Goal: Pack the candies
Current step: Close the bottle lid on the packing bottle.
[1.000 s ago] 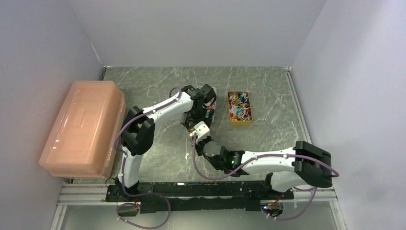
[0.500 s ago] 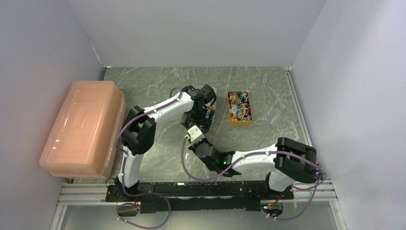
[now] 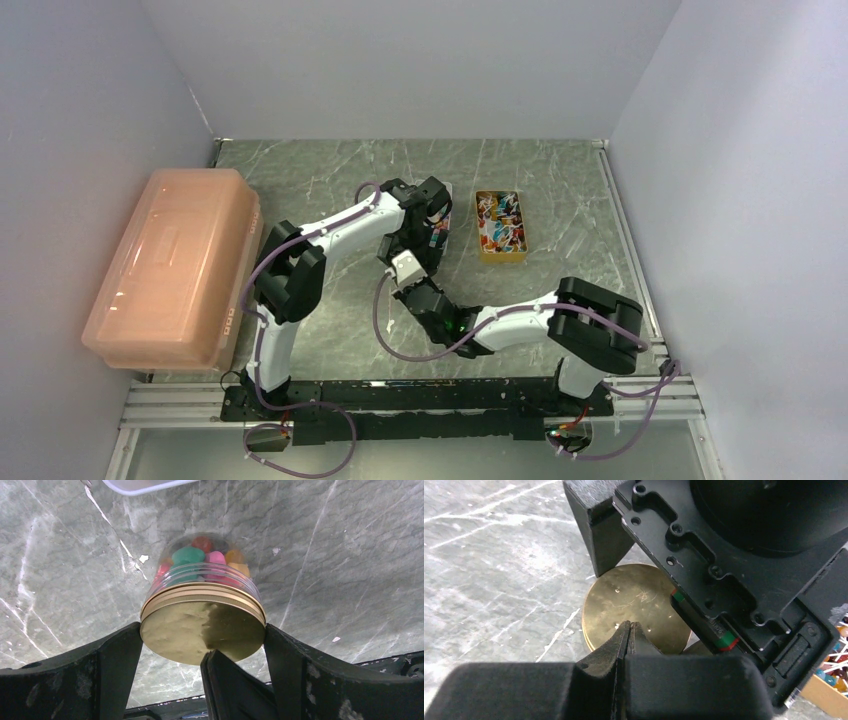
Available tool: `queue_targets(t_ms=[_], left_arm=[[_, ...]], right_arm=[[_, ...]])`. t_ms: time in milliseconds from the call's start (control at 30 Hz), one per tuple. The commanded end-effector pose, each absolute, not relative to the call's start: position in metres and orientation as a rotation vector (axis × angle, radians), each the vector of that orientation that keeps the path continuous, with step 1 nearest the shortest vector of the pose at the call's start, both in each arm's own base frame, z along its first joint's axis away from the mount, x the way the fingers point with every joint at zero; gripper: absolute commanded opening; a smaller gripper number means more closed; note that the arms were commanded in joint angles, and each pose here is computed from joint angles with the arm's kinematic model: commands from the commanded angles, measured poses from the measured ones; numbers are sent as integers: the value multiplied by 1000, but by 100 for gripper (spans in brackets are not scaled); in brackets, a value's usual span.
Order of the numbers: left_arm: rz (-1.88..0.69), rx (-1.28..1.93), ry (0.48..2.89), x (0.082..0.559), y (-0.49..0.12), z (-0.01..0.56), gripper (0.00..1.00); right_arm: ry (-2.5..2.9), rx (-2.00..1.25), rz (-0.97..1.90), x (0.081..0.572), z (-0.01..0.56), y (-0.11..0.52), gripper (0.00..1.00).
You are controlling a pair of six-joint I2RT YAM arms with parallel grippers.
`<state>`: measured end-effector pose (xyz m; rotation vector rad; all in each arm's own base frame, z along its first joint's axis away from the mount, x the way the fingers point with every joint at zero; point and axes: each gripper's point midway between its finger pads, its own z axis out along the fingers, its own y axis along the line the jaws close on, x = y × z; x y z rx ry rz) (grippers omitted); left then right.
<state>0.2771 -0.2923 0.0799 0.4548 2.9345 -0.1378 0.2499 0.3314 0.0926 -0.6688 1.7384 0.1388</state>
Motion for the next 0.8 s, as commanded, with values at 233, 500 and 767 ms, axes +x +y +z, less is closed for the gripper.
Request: queue_targets(t_ms=[233,500,767], left_arm=[[-148,489,2940,276,-293,79,93],[-168,502,2933,277,-295,87,93],[-194,489,2900,288,-295,101,93]], right_arm=[[1838,-704,201,244,55,342,0],[2015,-711,206,222,14,323,0],[2130,-690,193,210,-13,314,0]])
